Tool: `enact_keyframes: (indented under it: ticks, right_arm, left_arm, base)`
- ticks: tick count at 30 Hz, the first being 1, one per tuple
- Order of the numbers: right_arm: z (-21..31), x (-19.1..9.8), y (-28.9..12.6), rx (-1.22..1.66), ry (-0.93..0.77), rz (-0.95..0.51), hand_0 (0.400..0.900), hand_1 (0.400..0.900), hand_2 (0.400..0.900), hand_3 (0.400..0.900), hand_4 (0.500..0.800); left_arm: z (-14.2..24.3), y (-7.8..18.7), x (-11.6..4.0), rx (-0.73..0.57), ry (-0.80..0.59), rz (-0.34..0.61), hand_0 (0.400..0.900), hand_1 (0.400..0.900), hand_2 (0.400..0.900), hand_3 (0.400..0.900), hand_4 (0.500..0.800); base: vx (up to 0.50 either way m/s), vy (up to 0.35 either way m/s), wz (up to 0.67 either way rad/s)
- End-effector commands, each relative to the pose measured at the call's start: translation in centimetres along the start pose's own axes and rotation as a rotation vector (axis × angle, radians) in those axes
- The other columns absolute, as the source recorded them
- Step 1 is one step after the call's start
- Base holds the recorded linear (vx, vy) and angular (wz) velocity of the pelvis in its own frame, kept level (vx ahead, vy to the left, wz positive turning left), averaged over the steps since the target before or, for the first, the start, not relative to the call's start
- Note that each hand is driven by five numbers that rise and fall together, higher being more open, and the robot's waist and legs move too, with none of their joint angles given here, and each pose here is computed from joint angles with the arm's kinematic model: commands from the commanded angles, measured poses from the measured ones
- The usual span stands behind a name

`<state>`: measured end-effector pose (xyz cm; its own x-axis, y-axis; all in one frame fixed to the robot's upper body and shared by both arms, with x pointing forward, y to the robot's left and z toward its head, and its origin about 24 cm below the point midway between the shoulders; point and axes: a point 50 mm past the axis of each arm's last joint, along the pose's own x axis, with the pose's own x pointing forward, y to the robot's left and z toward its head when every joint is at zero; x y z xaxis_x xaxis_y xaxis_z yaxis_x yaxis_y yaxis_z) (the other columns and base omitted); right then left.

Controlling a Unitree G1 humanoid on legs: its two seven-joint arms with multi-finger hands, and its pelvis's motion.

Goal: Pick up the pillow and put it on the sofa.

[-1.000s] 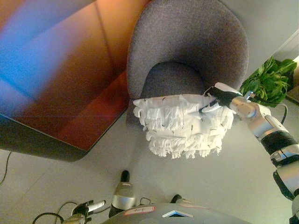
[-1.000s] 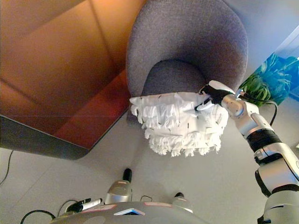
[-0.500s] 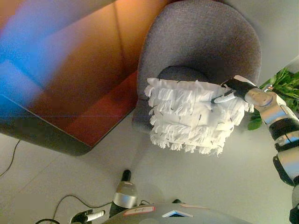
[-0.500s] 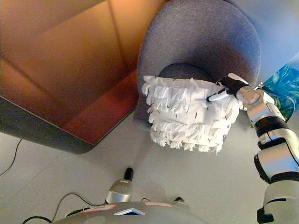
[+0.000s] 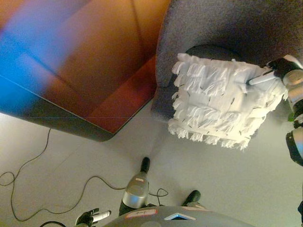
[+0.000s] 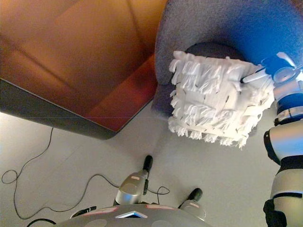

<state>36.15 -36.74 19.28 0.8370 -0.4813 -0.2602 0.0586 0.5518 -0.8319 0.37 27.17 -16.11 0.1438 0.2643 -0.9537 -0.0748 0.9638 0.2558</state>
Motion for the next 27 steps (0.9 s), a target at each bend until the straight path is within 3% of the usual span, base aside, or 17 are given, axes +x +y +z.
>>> enact_keyframes:
  ticks: [1,13,20,23,27]
  right_arm:
    - [5.6,-2.5,-8.0,0.016,-0.164,-0.245,0.9,0.9,0.9,0.9,0.8]
    - [3.9,-3.0,-9.9,-0.012,-0.083,-0.296,0.9,0.9,0.9,0.9,0.8]
    - [2.7,-3.5,-11.1,0.033,0.013,-0.242,0.9,0.9,0.9,0.9,0.8]
    - [1.0,-2.1,-7.9,0.102,-0.01,-0.162,0.9,0.9,0.9,0.9,0.8]
    - [-4.1,-0.2,2.2,0.214,-0.014,0.014,0.9,0.9,0.9,0.9,0.8]
  left_arm:
    - [-0.9,1.9,-0.2,0.064,0.077,0.035,0.9,0.9,0.9,0.9,0.8]
    - [-1.5,1.7,-0.3,0.072,0.122,0.027,0.9,0.9,0.9,0.9,0.8]
    - [1.2,2.3,0.0,0.063,0.166,0.064,0.9,0.9,0.9,0.9,0.8]
    - [2.7,2.6,0.1,0.041,0.142,0.06,0.9,0.9,0.9,0.9,0.8]
    - [5.6,2.3,0.2,0.051,0.08,0.05,0.9,0.9,0.9,0.9,0.8]
  base:
    - [0.074,0.04,-0.06]
    - [0.039,0.001,-0.04]
    - [0.084,-0.056,-0.09]
    - [-0.068,-0.076,-0.11]
    - [-0.098,-0.072,-0.07]
